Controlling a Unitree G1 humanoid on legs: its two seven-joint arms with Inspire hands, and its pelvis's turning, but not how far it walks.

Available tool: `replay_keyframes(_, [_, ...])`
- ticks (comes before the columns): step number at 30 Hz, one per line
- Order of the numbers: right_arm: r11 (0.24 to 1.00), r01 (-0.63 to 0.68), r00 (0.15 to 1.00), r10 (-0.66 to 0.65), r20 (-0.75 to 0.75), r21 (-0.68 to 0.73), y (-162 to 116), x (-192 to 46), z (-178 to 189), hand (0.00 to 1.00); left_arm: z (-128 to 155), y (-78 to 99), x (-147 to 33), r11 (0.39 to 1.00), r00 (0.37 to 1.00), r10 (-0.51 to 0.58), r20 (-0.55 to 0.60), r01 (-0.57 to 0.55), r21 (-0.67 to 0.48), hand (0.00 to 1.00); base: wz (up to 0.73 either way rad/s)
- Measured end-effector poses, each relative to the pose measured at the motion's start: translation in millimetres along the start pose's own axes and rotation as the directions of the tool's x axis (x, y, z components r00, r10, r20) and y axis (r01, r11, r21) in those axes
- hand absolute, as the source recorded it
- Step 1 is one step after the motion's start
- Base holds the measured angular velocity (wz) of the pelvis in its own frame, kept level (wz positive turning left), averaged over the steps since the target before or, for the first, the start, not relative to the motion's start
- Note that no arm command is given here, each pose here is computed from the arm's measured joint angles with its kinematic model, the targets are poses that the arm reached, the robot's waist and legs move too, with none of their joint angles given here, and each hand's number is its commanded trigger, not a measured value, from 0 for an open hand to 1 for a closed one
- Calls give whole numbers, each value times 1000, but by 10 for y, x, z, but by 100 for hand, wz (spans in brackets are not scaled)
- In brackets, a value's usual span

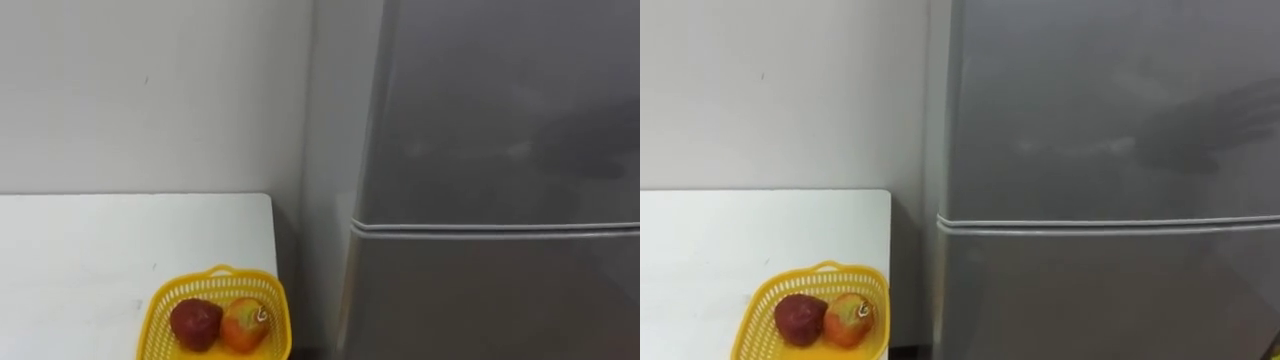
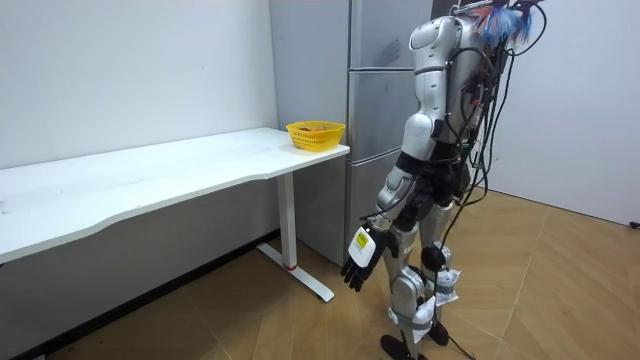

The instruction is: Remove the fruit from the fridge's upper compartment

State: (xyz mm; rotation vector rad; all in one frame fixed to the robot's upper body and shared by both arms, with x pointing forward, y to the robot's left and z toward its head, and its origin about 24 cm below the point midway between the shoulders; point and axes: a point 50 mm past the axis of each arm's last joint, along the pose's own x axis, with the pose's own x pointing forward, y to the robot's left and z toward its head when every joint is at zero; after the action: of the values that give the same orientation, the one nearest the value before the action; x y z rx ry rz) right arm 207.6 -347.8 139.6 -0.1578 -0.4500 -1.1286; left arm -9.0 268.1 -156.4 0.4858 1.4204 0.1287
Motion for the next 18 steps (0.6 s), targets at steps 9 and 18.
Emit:
replay_keyframes(9, [941,22,948,-127,-290,-338,-600,-381,-847,0,44,-29,-2,1000,1000,6,11,-6,2,0,-6])
replay_keyframes(18, [832,-246,703,-200,-683,-497,-1084,-1125,-1604,0,76,-45,-5,1000,1000,-12,5,12,-1,0,1])
